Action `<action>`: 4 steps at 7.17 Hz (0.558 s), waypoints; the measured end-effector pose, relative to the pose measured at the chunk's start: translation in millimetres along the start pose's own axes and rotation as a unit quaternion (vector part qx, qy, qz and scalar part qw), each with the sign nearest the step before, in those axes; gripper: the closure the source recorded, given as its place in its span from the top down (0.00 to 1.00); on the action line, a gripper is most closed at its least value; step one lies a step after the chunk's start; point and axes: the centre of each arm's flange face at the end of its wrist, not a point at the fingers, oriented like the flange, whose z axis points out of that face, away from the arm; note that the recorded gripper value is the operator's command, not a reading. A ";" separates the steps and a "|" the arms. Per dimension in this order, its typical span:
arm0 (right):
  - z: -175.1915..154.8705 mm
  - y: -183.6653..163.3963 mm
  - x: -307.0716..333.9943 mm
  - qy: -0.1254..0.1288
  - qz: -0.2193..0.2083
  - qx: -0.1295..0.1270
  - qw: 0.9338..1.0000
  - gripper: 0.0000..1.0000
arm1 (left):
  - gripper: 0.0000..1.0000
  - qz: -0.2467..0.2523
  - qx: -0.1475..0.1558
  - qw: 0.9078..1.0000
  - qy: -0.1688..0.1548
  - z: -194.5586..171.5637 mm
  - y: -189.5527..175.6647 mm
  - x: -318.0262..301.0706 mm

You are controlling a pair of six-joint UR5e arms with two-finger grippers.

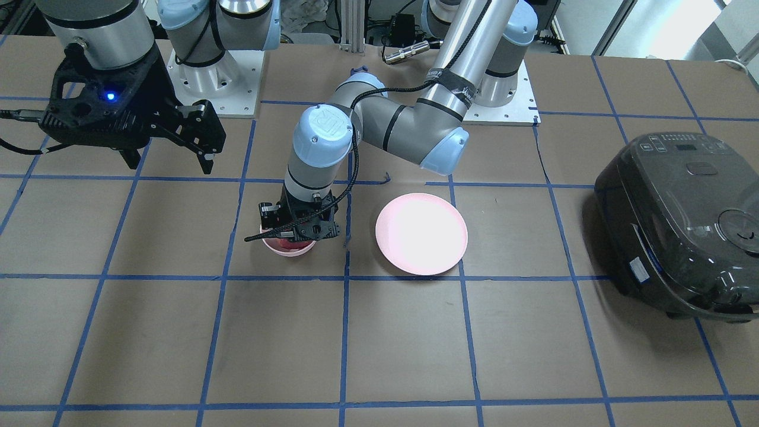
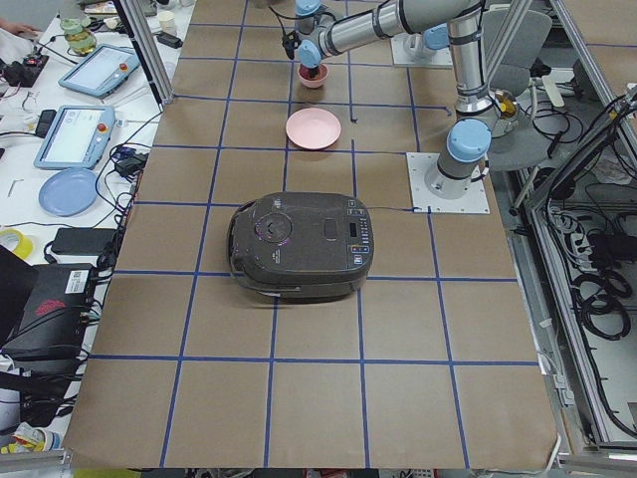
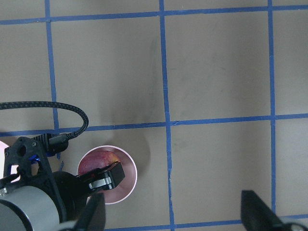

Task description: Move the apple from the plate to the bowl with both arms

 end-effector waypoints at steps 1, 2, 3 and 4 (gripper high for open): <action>0.3 -0.1 -0.1 0.000 0.000 0.000 1.000 1.00 | 1.00 0.000 0.001 1.000 -0.005 3.8 0.6 -0.3; 0.6 -0.1 -0.2 -0.001 0.000 -0.001 1.000 1.00 | 1.00 0.002 0.006 1.000 -0.010 4.8 0.1 -0.9; 0.7 0.0 -0.3 -0.001 0.000 -0.001 1.000 1.00 | 1.00 0.006 0.015 1.000 -0.011 -1.8 -0.6 -0.3; 0.6 0.0 -0.3 -0.001 0.000 -0.001 1.000 1.00 | 1.00 0.008 0.027 1.000 -0.004 -18.4 -1.7 0.3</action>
